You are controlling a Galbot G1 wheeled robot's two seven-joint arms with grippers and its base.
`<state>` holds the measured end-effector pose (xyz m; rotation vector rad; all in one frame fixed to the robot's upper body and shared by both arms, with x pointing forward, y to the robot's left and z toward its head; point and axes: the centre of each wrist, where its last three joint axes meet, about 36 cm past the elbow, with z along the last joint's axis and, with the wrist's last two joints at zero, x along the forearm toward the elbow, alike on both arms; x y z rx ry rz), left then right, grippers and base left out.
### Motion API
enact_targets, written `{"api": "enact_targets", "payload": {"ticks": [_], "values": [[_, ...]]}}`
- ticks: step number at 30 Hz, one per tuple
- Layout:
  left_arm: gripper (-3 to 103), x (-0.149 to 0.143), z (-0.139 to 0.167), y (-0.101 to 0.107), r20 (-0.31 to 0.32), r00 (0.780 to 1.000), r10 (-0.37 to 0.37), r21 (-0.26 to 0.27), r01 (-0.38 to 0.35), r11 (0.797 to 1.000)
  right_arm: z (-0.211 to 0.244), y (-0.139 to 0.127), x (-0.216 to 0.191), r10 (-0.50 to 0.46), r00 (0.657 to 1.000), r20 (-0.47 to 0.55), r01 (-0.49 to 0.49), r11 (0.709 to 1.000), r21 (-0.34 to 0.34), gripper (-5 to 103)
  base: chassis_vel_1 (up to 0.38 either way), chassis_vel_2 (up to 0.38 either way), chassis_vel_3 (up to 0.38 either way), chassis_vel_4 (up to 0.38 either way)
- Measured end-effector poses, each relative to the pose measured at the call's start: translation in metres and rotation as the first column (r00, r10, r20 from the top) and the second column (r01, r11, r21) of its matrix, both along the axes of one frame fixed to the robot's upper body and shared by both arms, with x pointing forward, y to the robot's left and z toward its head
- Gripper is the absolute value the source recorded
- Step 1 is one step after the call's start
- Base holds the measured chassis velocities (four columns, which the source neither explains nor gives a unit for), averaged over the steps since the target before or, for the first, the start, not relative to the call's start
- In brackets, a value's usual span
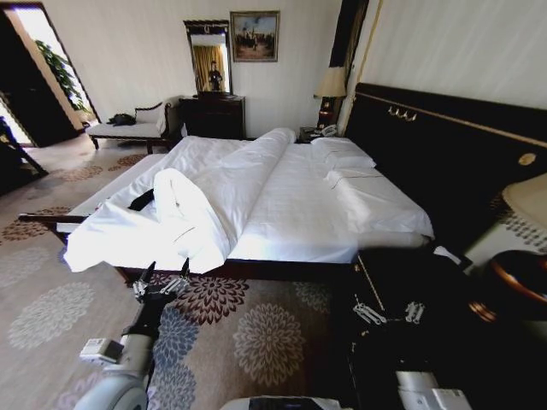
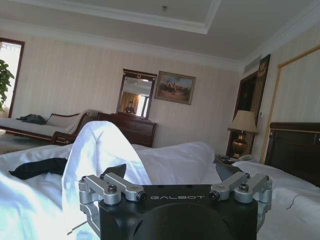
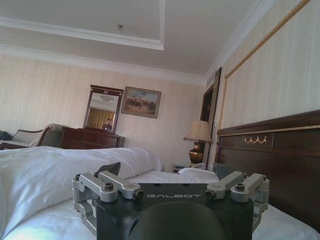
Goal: Fold the clothes on the bed.
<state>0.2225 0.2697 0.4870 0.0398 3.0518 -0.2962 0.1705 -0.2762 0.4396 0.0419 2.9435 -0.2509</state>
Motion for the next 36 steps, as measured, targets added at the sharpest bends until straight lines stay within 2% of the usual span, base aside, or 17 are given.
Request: {"api": "enact_targets", "payload": {"ticks": [10, 36], "values": [[100, 0.0006, -0.006, -0.0003, -0.014, 1.0, 0.0, 0.009, 0.0, 1.0, 0.0001, 0.0, 0.0002, -0.002, 1.0, 0.002, 0.002, 1.0, 0.001, 100, -0.152, 0.147, 0.147, -0.127], [100, 0.0015, -0.0108, -0.0008, 0.0, 1.0, 0.008, 0.0, -0.008, 1.0, -0.0016, 0.0009, -0.0015, -0.01, 1.0, -0.002, 0.01, 1.0, 0.001, 100, -0.132, 0.136, 0.132, -0.137]]}}
